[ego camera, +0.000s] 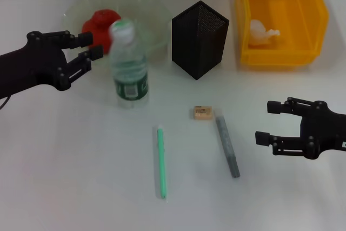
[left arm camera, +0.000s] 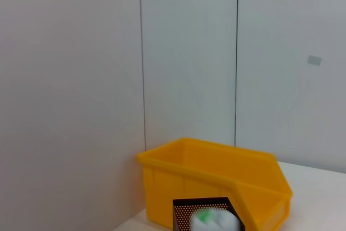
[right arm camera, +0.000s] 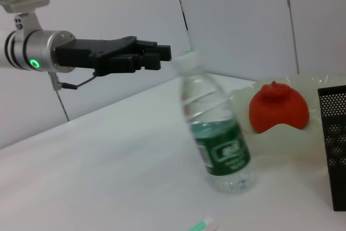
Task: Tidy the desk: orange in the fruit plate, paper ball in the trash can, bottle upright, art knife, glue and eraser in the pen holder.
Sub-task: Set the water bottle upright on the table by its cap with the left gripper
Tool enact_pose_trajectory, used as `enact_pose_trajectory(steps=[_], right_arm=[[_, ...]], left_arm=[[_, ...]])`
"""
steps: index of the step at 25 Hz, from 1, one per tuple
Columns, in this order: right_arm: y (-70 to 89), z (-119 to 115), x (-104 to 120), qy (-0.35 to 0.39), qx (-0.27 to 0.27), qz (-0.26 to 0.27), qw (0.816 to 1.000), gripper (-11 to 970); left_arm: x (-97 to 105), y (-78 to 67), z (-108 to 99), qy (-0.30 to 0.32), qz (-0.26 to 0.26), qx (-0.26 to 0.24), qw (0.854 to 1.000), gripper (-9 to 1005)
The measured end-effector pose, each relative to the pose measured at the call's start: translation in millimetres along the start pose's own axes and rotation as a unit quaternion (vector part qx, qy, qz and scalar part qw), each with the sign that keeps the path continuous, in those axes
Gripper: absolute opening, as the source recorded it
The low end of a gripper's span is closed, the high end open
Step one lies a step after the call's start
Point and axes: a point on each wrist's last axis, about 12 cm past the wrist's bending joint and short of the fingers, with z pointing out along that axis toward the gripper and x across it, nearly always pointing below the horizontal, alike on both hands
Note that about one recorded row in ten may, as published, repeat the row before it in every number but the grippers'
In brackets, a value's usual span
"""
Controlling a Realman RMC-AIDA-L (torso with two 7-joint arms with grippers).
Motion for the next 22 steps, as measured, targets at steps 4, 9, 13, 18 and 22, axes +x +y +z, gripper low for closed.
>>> enact_pose_trajectory(steps=[4,9,13,18,22], right_arm=[[0.7,-0.7,-0.4,-0.002,-0.003,0.000,1.000,837],[0.8,-1.1,-0.4,-0.002,-0.003,0.001,1.000,837],[1.6,-1.2,-0.5,-0.003,-0.007,0.001,1.000,837],[5.8,-5.8,-13.1,0.000,-0.027,0.011,1.000,837],[5.4,-11.6,-31.3,0.044,-0.022,0.008,0.999,837]], left_arm=[[-0.2,2.8,1.0,-0.002,0.003,-0.002,1.000,347],[-2.1,2.4,1.1,-0.010,0.008,-0.001,1.000,157],[-2.6,-1.3,-3.5,-0.027,0.017,0.004,0.999,27],[7.0,-16.6,-13.4,-0.041,0.021,0.039,0.998,-2],[24.1,-34.4,-11.7,-0.022,0.018,0.094,0.995,27]])
